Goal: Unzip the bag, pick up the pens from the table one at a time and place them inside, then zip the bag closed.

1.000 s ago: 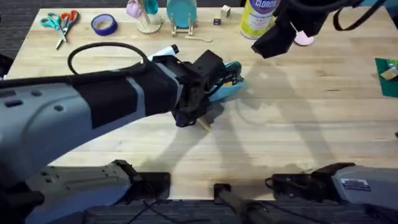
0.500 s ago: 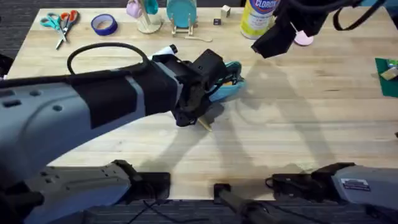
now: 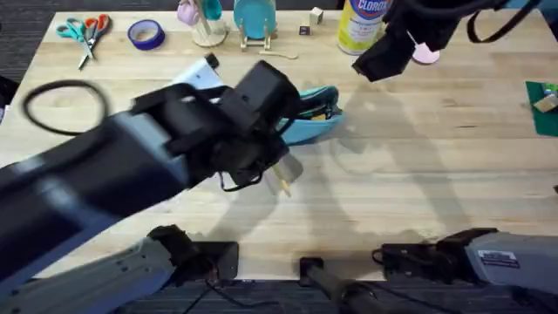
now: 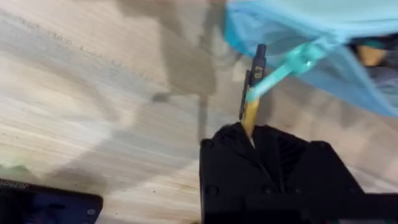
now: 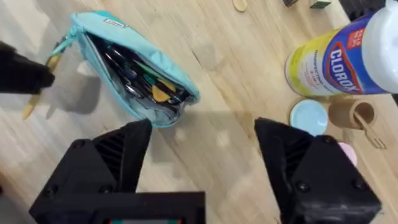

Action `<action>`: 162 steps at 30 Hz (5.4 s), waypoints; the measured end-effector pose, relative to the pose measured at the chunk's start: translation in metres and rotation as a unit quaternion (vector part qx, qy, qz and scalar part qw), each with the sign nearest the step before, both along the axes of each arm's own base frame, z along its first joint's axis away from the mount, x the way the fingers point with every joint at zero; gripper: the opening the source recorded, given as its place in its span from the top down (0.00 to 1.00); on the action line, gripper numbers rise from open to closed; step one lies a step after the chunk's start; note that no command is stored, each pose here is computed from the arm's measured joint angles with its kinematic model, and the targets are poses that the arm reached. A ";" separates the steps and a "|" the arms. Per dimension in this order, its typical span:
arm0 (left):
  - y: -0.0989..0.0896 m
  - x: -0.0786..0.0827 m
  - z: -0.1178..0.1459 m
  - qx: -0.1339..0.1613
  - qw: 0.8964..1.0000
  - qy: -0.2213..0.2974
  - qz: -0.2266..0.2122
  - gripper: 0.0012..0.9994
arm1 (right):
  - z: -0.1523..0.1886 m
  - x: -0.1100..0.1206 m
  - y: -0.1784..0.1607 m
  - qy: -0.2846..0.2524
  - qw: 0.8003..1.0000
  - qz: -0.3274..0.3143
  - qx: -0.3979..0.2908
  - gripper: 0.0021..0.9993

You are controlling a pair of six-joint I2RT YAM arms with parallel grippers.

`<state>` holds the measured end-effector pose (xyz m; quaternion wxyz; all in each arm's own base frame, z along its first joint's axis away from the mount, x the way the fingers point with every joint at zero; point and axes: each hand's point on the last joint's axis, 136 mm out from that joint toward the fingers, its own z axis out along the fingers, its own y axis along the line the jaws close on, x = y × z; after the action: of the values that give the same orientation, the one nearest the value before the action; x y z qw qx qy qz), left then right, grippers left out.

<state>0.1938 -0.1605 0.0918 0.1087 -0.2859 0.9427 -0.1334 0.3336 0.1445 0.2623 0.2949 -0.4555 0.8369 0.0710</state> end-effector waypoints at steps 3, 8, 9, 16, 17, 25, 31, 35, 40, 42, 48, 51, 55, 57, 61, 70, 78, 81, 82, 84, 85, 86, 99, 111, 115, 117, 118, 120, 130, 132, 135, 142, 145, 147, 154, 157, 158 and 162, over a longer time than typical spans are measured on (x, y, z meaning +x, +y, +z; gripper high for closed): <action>0.004 0.003 0.017 -0.010 0.999 -0.036 -0.004 0.96 | 0.000 0.000 0.000 0.000 1.000 0.000 0.000 0.00; 0.013 0.005 0.034 -0.011 0.997 -0.074 -0.014 0.96 | 0.000 0.001 0.000 -0.002 1.000 0.000 0.000 0.00; 0.014 0.006 0.037 -0.011 0.996 -0.083 -0.018 0.96 | 0.000 0.001 0.000 -0.002 1.000 0.000 0.000 0.00; 0.009 0.031 0.058 0.001 0.981 -0.168 -0.096 0.96 | 0.001 0.001 0.000 -0.003 1.000 0.000 0.001 0.00; 0.005 0.035 0.062 0.004 0.976 -0.185 -0.114 0.96 | 0.001 0.001 0.000 -0.003 1.000 0.000 0.001 0.00; -0.017 0.064 0.097 0.082 0.891 -0.326 -0.304 0.96 | 0.001 0.001 0.000 -0.003 1.000 0.000 0.001 0.00; -0.024 0.074 0.113 0.169 0.800 -0.390 -0.424 0.96 | -0.001 -0.002 -0.001 0.004 1.000 0.000 -0.001 0.00; -0.027 0.077 0.119 0.213 0.745 -0.412 -0.480 0.96 | 0.001 -0.005 -0.002 0.003 1.000 0.000 -0.001 0.00; -0.038 0.080 0.116 0.243 0.682 -0.424 -0.545 0.96 | 0.024 -0.020 -0.009 -0.025 1.000 -0.004 0.007 0.00; -0.044 0.082 0.110 0.246 0.664 -0.422 -0.566 0.96 | 0.034 -0.026 -0.015 -0.038 0.999 -0.011 0.011 0.00; -0.062 0.095 0.096 0.250 0.633 -0.427 -0.596 0.96 | 0.057 -0.037 -0.044 -0.070 0.996 -0.050 0.017 0.00; -0.069 0.097 0.089 0.245 0.621 -0.427 -0.610 0.96 | 0.064 -0.040 -0.053 -0.082 0.994 -0.064 0.019 0.00; -0.075 0.098 0.071 0.242 0.611 -0.409 -0.634 0.96 | 0.073 -0.045 -0.062 -0.097 0.992 -0.077 0.021 0.00; -0.076 0.099 0.058 0.242 0.607 -0.395 -0.646 0.96 | 0.075 -0.047 -0.064 -0.099 0.992 -0.081 0.021 0.00; -0.077 0.100 0.037 0.242 0.604 -0.369 -0.664 0.96 | 0.073 -0.050 -0.065 -0.092 0.992 -0.081 0.019 0.00; -0.067 0.101 0.021 0.250 0.601 -0.339 -0.679 0.96 | 0.072 -0.051 -0.065 -0.090 0.992 -0.082 0.019 0.00; -0.049 0.102 0.011 0.254 0.612 -0.310 -0.682 0.87 | 0.072 -0.051 -0.065 -0.090 0.992 -0.082 0.019 0.00; -0.049 0.103 0.012 0.256 0.611 -0.312 -0.681 0.46 | 0.072 -0.051 -0.065 -0.090 0.992 -0.081 0.019 0.00; -0.049 0.104 0.013 0.257 0.611 -0.315 -0.680 0.31 | 0.072 -0.051 -0.065 -0.090 0.992 -0.082 0.019 0.00; -0.051 0.106 0.015 0.258 0.611 -0.320 -0.677 0.05 | 0.072 -0.051 -0.065 -0.090 0.992 -0.081 0.019 0.00; -0.051 0.108 0.016 0.260 0.610 -0.323 -0.675 0.02 | 0.072 -0.051 -0.065 -0.090 0.992 -0.082 0.019 0.00; -0.052 0.109 0.018 0.261 0.609 -0.327 -0.673 0.01 | 0.072 -0.051 -0.065 -0.090 0.992 -0.082 0.019 0.00; -0.054 0.113 0.034 0.266 0.612 -0.351 -0.658 0.01 | 0.072 -0.051 -0.065 -0.090 0.992 -0.082 0.019 0.00; -0.025 0.085 0.106 0.265 0.624 -0.409 -0.611 0.01 | 0.071 -0.052 -0.065 -0.087 0.993 -0.082 0.018 0.00; -0.002 0.075 0.112 0.249 0.644 -0.404 -0.601 0.01 | 0.071 -0.052 -0.066 -0.087 0.993 -0.082 0.018 0.00; 0.012 0.071 0.116 0.244 0.656 -0.403 -0.589 0.01 | 0.071 -0.052 -0.066 -0.087 0.993 -0.082 0.018 0.00; 0.019 0.071 0.119 0.244 0.663 -0.404 -0.581 0.01 | 0.071 -0.052 -0.066 -0.087 0.993 -0.082 0.018 0.00; 0.033 0.072 0.124 0.246 0.676 -0.408 -0.563 0.01 | 0.071 -0.052 -0.066 -0.087 0.993 -0.082 0.018 0.00; 0.084 0.057 0.120 0.182 0.719 -0.405 -0.534 0.01 | 0.071 -0.052 -0.066 -0.088 0.993 -0.080 0.017 0.00; 0.090 0.056 0.120 0.166 0.721 -0.413 -0.530 0.01 | 0.071 -0.052 -0.066 -0.088 0.993 -0.079 0.016 0.00; 0.095 0.047 0.111 0.131 0.728 -0.409 -0.534 0.01 | 0.071 -0.052 -0.066 -0.089 0.993 -0.077 0.015 0.00; 0.109 0.049 0.110 0.125 0.717 -0.429 -0.535 0.01 | 0.071 -0.052 -0.066 -0.091 0.993 -0.073 0.012 0.00; 0.116 0.058 0.114 0.149 0.705 -0.440 -0.536 0.01 | 0.071 -0.052 -0.066 -0.091 0.993 -0.072 0.012 0.00; 0.116 0.057 0.111 0.145 0.709 -0.434 -0.537 0.01 | 0.071 -0.052 -0.066 -0.092 0.993 -0.071 0.011 0.00; 0.106 0.035 0.098 0.095 0.726 -0.406 -0.547 0.01 | 0.071 -0.052 -0.066 -0.092 0.993 -0.071 0.011 0.00; 0.097 0.018 0.093 0.071 0.711 -0.402 -0.572 0.01 | 0.071 -0.052 -0.066 -0.092 0.993 -0.071 0.011 0.00; 0.094 0.016 0.095 0.070 0.699 -0.410 -0.581 0.01 | 0.071 -0.052 -0.066 -0.092 0.993 -0.071 0.011 0.00; 0.088 0.014 0.101 0.075 0.663 -0.440 -0.601 0.01 | 0.071 -0.052 -0.066 -0.092 0.993 -0.071 0.011 0.00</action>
<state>0.2080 -0.0726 0.1929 0.4280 0.4443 0.7590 -0.2084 0.2813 0.0790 0.3330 0.3799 -0.3959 0.8358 0.0171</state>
